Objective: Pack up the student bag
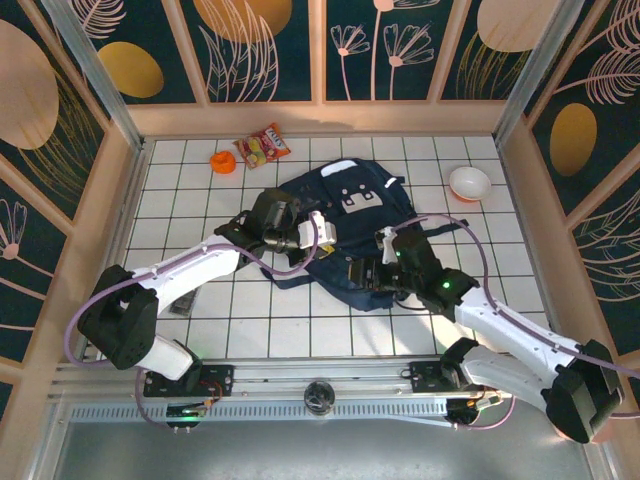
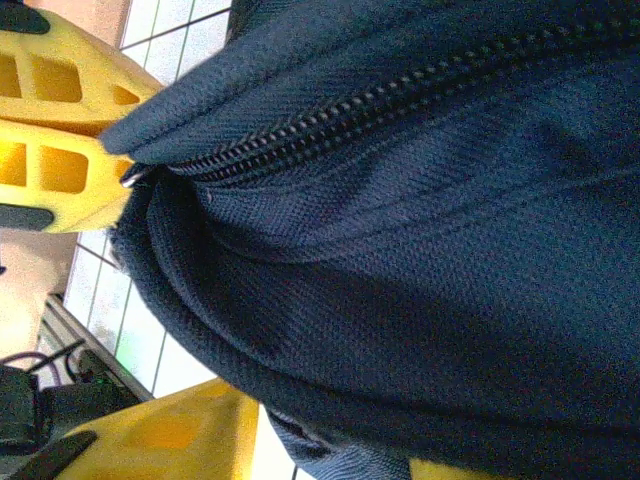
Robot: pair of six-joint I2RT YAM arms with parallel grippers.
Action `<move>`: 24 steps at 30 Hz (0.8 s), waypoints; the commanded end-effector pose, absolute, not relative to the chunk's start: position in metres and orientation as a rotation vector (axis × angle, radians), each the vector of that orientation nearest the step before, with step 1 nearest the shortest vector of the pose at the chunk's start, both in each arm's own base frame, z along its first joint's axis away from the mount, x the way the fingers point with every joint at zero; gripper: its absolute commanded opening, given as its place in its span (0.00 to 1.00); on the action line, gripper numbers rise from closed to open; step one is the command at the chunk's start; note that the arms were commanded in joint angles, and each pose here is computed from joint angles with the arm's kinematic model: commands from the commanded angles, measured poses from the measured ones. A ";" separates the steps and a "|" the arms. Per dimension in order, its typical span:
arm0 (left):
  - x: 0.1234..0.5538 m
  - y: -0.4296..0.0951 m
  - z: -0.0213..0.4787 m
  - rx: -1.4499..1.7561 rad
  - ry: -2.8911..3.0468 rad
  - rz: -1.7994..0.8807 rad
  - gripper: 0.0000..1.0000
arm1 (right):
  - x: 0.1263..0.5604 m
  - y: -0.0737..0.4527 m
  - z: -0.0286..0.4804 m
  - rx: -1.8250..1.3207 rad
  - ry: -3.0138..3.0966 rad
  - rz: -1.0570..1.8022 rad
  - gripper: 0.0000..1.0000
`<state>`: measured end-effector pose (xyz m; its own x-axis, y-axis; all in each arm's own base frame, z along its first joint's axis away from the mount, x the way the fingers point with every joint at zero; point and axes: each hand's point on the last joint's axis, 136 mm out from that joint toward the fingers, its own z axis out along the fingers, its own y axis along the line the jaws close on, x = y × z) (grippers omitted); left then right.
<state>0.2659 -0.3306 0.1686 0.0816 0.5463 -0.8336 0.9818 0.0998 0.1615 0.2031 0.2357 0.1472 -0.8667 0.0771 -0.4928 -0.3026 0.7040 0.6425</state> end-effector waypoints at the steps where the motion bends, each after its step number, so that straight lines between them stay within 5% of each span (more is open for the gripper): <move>1: 0.259 -0.347 0.204 1.533 1.447 -0.797 0.00 | 0.217 0.253 0.188 -0.244 2.271 1.093 0.35; 11: 0.260 -0.346 0.196 1.543 1.465 -0.783 0.00 | 0.229 0.243 0.188 -0.206 2.295 0.978 0.01; 24: 0.292 -0.304 0.166 1.498 1.623 -0.615 0.00 | 0.216 0.188 0.165 -0.134 2.466 0.769 0.00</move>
<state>0.2746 -0.3266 0.1732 0.0844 0.5245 -0.8472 0.9805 0.1077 0.1643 0.2129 0.2146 0.1635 -0.8466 0.0480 -0.5301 -0.3041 0.7738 0.5557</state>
